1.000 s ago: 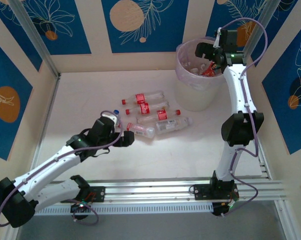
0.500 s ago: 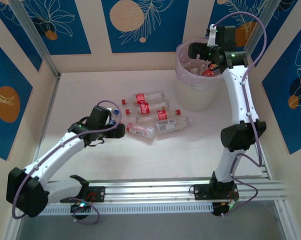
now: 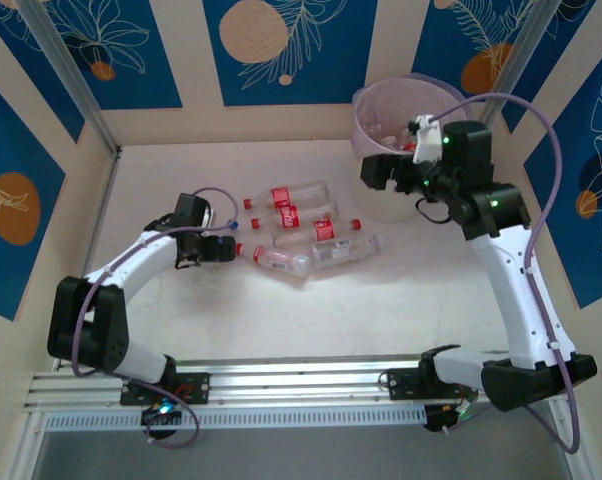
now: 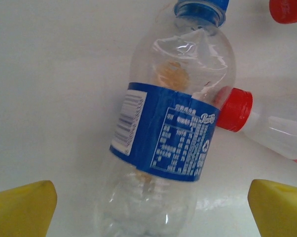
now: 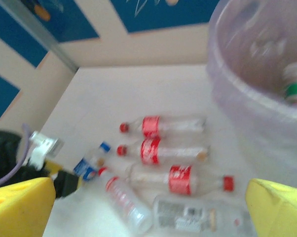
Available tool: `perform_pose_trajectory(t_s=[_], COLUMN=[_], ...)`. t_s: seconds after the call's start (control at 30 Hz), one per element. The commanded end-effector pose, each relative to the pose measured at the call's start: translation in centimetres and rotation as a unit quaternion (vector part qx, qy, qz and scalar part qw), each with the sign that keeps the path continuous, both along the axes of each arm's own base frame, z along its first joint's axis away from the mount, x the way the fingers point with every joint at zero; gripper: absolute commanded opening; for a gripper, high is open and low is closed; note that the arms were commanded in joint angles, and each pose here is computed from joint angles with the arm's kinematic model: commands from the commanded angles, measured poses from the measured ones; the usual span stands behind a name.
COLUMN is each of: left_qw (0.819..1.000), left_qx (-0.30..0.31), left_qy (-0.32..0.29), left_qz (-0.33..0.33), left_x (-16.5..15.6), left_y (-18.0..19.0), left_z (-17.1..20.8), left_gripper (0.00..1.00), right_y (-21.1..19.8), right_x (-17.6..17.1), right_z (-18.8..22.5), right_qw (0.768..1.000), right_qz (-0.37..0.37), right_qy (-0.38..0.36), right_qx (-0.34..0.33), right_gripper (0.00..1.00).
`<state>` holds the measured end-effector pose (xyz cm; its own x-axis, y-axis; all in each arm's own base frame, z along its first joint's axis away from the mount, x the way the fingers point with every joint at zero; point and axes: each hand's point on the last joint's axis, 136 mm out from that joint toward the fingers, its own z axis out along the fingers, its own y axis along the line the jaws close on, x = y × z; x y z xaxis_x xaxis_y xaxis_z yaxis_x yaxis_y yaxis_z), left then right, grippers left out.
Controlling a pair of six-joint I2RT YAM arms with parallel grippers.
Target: Put the plastic bottles in the bin
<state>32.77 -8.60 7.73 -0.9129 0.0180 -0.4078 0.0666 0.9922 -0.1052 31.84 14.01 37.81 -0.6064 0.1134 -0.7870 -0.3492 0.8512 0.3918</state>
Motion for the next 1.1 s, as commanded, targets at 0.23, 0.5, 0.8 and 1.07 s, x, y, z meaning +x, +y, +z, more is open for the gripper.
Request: perform_pose_trajectory(t_s=[0.23,0.5,0.8,1.07], left_qw=[1.0,1.0,0.999,1.0], left_qx=[-0.008,-0.012,0.014,0.021], left_qy=[0.005,0.027,0.037,0.004], left_qz=[-0.014,-0.008,0.005,0.007], left_x=[1.6,1.7,1.2,1.0], left_y=[-0.3,-0.5,0.6,1.2], left_z=[-1.0,-2.8,-3.6,-1.1], left_gripper=[0.9,0.84,0.66,0.58], right_y=[1.7,1.2,2.6,5.1], right_x=[-4.4,-6.0,-5.8,-5.5], right_z=[-5.8,-8.6,-9.1,-10.2], right_qw=[0.995,0.992,0.99,0.986], right_qz=[0.023,0.008,0.022,0.05], right_qy=[0.088,0.122,0.127,0.142], right_qx=[0.035,0.043,0.057,0.071], right_gripper=[0.99,1.0,1.0,1.0])
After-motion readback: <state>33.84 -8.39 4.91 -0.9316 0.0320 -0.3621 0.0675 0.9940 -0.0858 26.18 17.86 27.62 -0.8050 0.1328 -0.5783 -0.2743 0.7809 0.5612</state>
